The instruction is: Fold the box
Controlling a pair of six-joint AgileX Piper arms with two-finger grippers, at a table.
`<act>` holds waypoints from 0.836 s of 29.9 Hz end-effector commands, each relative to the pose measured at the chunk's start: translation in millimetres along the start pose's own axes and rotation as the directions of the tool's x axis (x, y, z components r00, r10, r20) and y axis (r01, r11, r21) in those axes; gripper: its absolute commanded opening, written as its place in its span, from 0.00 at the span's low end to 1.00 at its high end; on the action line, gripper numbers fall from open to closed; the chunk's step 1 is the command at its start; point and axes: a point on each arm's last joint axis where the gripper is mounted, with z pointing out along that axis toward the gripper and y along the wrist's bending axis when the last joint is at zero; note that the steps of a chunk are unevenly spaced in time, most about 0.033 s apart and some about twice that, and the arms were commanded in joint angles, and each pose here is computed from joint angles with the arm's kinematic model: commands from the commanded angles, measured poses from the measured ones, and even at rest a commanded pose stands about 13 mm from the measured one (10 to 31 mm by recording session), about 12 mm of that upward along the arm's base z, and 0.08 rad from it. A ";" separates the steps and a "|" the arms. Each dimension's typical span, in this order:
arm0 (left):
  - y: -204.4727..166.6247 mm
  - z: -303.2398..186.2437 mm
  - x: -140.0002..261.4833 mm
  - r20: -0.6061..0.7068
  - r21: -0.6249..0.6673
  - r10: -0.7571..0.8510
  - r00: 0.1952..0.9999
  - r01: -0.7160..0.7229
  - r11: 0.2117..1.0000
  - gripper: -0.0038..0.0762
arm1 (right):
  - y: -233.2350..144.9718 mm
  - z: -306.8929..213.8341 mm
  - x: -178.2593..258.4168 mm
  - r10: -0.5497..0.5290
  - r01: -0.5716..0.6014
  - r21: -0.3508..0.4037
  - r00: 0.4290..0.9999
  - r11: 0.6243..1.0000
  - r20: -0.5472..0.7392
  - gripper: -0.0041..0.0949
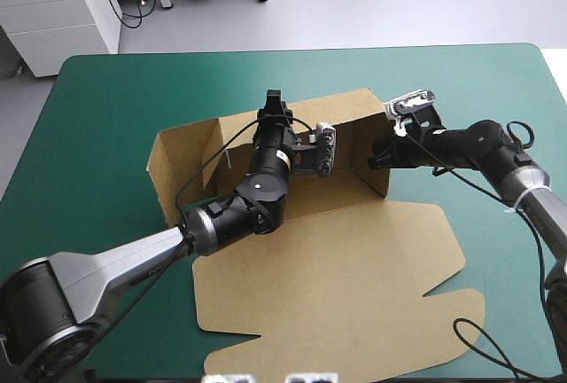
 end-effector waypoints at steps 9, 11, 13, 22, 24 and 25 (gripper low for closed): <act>23.3 -38.6 -22.6 0.062 -0.184 -0.040 0.997 0.050 0.982 0.51 | 6.4 -4.9 -3.3 0.118 -0.118 -0.003 0.993 0.993 -0.018 0.04; 23.1 -44.2 -27.9 0.084 -0.195 -0.058 0.995 0.074 0.978 0.50 | 5.2 -6.5 -6.7 0.132 -0.132 0.011 0.991 0.991 -0.011 0.04; 23.3 -52.1 -32.6 0.103 -0.201 -0.066 0.992 0.086 0.976 0.51 | 4.0 -8.7 -11.0 0.144 -0.144 0.027 0.990 0.989 -0.004 0.04; 22.4 -92.0 -47.3 0.110 -0.239 -0.082 0.991 0.106 0.965 0.50 | 0.9 -16.4 -24.5 0.152 -0.153 0.070 0.988 0.986 0.013 0.04; 25.8 -102.9 -46.7 0.118 -0.248 -0.106 0.987 0.133 0.960 0.44 | 0.9 -16.4 -24.2 0.151 -0.151 0.070 0.989 0.986 0.010 0.04; 28.4 -107.5 -46.1 0.130 -0.250 -0.123 0.984 0.152 0.956 0.38 | 1.2 -16.4 -24.0 0.151 -0.151 0.068 0.989 0.986 0.007 0.04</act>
